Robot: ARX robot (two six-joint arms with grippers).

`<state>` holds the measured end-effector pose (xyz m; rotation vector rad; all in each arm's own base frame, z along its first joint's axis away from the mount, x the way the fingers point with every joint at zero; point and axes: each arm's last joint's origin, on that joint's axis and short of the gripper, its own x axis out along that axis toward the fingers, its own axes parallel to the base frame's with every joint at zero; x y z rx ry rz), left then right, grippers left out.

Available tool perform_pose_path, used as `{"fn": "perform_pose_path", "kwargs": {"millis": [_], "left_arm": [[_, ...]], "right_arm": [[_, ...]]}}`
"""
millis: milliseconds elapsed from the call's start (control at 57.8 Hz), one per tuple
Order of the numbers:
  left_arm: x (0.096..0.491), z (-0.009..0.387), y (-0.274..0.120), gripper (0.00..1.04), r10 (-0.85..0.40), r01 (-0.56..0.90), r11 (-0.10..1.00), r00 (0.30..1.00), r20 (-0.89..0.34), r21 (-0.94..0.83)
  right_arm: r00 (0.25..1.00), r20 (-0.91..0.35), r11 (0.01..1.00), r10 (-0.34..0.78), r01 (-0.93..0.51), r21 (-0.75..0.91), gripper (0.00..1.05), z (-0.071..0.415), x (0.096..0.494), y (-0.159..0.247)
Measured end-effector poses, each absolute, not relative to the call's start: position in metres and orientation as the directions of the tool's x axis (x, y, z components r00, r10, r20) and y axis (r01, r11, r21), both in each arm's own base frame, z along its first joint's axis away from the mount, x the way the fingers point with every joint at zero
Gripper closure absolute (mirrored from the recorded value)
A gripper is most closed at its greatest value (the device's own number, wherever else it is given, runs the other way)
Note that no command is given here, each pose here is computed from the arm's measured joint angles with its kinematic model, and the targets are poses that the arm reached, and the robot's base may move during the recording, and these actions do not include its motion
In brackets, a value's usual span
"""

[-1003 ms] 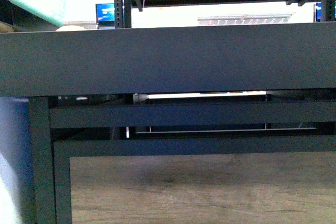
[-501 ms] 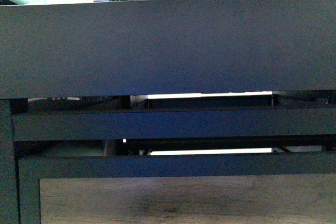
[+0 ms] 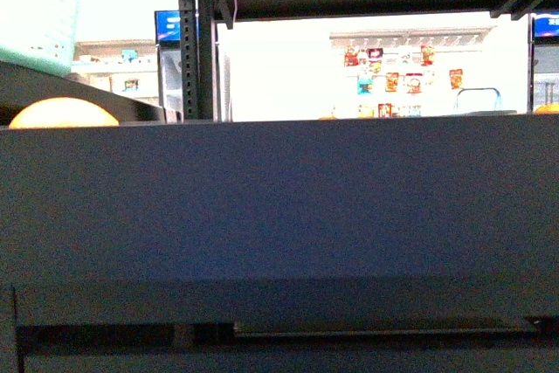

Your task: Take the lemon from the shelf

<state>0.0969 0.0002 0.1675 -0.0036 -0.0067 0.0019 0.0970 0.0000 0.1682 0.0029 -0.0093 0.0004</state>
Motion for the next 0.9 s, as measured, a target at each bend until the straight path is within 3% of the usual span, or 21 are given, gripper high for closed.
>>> {"fn": "perform_pose_path", "kwargs": {"millis": [899], "left_arm": [[0.0969,0.1675,0.0002,0.08,0.002,-0.002,1.0,1.0,0.007,-0.004]], "right_arm": [[1.0,0.01,1.0,0.0,0.0,0.002,0.07,0.1682,0.097,0.0]]}}
